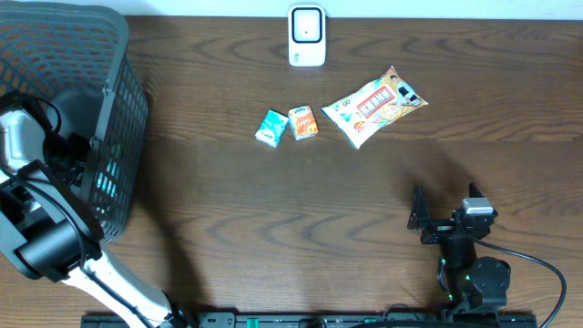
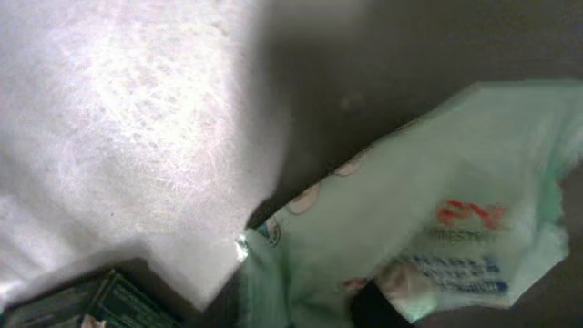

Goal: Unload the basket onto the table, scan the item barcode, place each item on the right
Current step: 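Lift the wet-wipes pack out of the basket toward the scanner, then release the wet-wipes pack on the table left of the green pack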

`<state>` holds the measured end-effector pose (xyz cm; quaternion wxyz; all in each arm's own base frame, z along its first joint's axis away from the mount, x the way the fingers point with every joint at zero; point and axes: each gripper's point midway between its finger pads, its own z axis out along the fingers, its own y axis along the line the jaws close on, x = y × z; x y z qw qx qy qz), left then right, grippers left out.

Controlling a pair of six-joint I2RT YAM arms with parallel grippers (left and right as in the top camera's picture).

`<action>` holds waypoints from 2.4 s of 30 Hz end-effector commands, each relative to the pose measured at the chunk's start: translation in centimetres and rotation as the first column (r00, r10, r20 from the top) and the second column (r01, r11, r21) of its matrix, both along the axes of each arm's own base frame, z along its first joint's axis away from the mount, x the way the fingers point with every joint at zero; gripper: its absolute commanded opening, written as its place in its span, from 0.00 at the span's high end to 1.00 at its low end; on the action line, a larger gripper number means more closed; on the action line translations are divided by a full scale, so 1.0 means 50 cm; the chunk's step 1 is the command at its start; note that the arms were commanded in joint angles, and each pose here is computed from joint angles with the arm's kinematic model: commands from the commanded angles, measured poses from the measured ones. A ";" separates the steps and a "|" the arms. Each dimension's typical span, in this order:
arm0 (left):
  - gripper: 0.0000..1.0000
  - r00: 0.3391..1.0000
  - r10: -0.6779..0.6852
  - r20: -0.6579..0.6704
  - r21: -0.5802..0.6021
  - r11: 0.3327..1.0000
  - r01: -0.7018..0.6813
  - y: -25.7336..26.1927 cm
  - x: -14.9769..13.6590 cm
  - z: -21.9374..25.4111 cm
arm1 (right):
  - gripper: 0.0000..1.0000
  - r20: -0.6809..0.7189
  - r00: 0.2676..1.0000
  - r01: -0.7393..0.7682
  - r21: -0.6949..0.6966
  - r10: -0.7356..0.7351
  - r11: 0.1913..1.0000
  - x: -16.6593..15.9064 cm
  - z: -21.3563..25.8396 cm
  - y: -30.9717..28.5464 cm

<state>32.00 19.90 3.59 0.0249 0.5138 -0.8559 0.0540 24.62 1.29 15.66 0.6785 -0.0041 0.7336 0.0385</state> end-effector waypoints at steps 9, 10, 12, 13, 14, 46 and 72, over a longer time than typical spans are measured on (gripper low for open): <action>0.92 0.996 0.034 0.087 -0.023 0.999 -0.032 0.018 0.011 0.056 | 0.01 -0.004 1.000 0.012 0.010 -0.012 1.000 0.000 -0.002 -0.005; 0.93 0.990 0.042 0.133 -0.024 0.999 -0.039 0.021 0.018 0.083 | 0.01 -0.004 1.000 0.012 0.010 -0.012 1.000 0.000 -0.002 -0.005; 0.93 0.969 0.054 0.240 -0.011 0.999 -0.053 0.027 0.029 0.147 | 0.01 -0.004 1.000 0.012 0.009 -0.012 1.000 0.000 -0.002 -0.005; 0.93 0.957 0.056 0.283 0.003 0.998 -0.059 0.030 0.031 0.178 | 0.01 -0.004 1.000 0.012 0.009 -0.012 1.000 0.000 -0.002 -0.005; 0.93 0.944 0.054 0.325 0.024 0.998 -0.065 0.033 0.030 0.210 | 0.01 -0.004 1.000 0.012 0.009 -0.012 1.000 0.000 -0.002 -0.005; 0.93 0.252 -0.586 0.770 0.383 0.740 0.553 -0.486 0.052 0.651 | 0.01 -0.004 1.000 0.012 0.009 -0.012 1.000 0.000 -0.002 -0.005; 0.92 0.726 -0.580 0.370 0.258 0.815 0.519 -0.575 0.270 0.172 | 0.01 -0.004 1.000 0.012 0.009 -0.012 1.000 0.000 -0.002 -0.005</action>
